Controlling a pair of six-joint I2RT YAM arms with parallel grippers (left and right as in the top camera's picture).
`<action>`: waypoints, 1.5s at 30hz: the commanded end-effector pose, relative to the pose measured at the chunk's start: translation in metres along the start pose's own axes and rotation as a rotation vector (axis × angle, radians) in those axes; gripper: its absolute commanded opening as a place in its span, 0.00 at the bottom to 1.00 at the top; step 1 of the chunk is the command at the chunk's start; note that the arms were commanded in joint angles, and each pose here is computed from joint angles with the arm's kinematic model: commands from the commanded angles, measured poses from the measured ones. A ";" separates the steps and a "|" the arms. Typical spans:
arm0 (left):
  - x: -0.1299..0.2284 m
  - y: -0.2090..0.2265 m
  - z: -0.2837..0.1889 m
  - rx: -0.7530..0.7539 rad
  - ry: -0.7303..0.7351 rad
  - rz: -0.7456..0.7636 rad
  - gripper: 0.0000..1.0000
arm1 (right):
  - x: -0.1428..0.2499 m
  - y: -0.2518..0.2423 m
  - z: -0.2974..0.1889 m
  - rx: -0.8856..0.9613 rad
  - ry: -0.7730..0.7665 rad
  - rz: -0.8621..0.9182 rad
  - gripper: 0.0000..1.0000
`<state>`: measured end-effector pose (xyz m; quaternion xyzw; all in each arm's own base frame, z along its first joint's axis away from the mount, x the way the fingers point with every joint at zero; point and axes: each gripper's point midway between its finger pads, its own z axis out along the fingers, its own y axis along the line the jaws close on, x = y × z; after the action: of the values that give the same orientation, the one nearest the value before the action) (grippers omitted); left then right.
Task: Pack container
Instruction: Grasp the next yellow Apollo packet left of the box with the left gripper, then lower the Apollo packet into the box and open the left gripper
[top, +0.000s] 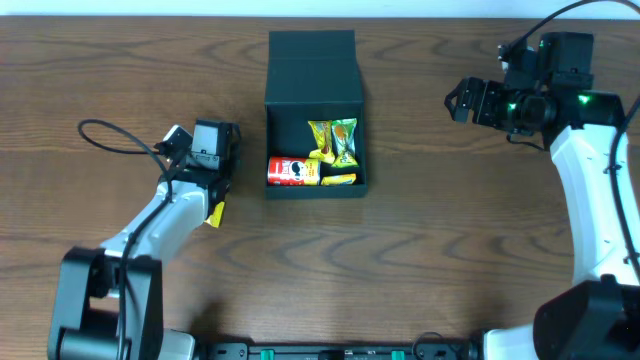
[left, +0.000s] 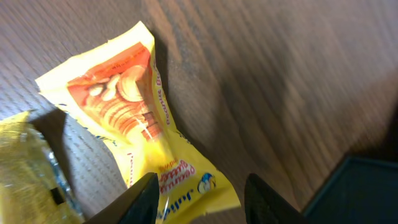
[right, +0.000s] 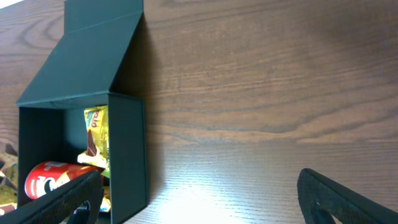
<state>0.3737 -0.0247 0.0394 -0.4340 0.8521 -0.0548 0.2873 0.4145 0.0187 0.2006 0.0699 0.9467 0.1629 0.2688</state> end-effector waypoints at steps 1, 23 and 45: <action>0.001 0.009 0.010 -0.037 0.000 -0.035 0.46 | 0.000 0.003 0.001 -0.002 0.000 -0.022 0.99; 0.001 0.022 0.020 -0.061 0.050 -0.002 0.06 | 0.000 0.003 0.001 -0.003 -0.002 -0.019 0.99; 0.037 -0.149 -0.112 0.515 -0.208 1.012 0.06 | -0.006 0.004 0.001 -0.006 -0.024 -0.007 0.99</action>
<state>0.4041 -0.1453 0.1588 0.0027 0.8908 -0.0948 0.4444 0.4197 0.0183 0.2040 0.0679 0.9433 0.1628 0.2812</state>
